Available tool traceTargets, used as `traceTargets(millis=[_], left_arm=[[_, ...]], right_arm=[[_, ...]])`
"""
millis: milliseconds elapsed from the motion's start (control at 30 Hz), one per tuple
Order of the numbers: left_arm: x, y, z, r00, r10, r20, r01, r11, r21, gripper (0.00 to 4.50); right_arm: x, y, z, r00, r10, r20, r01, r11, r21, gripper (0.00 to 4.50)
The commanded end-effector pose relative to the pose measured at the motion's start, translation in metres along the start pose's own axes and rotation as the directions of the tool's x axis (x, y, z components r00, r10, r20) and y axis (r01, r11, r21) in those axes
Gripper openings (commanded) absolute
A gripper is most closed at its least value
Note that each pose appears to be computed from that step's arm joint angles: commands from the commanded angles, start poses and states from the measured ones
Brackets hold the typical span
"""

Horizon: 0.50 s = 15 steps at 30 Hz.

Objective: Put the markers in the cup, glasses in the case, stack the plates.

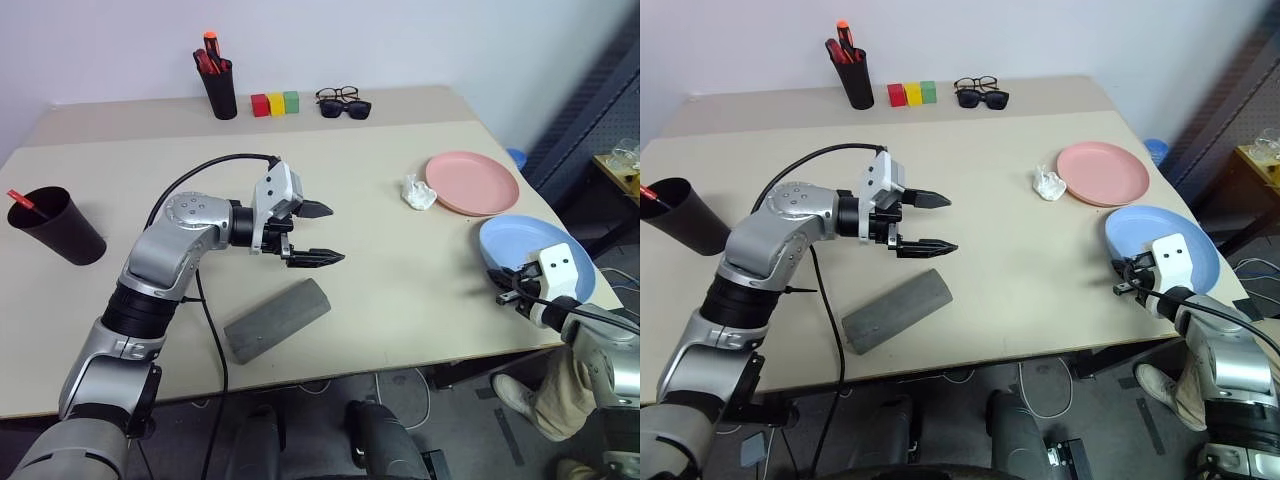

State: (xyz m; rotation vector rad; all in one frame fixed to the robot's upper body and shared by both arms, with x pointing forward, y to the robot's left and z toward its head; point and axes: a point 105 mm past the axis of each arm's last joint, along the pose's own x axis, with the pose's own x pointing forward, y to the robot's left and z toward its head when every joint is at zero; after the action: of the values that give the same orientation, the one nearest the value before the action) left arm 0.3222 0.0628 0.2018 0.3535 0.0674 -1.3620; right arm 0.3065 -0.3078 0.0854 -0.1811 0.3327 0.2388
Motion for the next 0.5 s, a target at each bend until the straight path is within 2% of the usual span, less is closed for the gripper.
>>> traceTargets(millis=[33, 200, 333, 500], left_arm=[[-0.006, 0.0, 0.012, 0.999, 0.018, 0.027, -0.019, 0.999, 0.037, 4.5], [-0.007, 0.0, 0.01, 0.999, 0.029, 0.031, -0.03, 0.999, 0.024, 4.5], [-0.007, 0.001, 0.009, 0.998, 0.055, 0.04, -0.055, 0.998, 0.007, 4.5], [-0.009, 0.003, 0.008, 0.995, 0.093, 0.048, -0.093, 0.996, -0.012, 4.5]], right_arm=[[-0.001, -0.004, -0.009, 1.0, -0.015, -0.02, 0.015, 1.0, -0.006, 0.03], [0.002, -0.004, 0.014, 0.998, -0.022, 0.06, 0.028, 0.996, -0.089, 0.03], [0.009, -0.003, 0.054, 0.985, -0.014, 0.174, 0.054, 0.972, -0.227, 0.03], [0.025, -0.001, 0.092, 0.969, 0.02, 0.246, 0.063, 0.944, -0.325, 0.03]])
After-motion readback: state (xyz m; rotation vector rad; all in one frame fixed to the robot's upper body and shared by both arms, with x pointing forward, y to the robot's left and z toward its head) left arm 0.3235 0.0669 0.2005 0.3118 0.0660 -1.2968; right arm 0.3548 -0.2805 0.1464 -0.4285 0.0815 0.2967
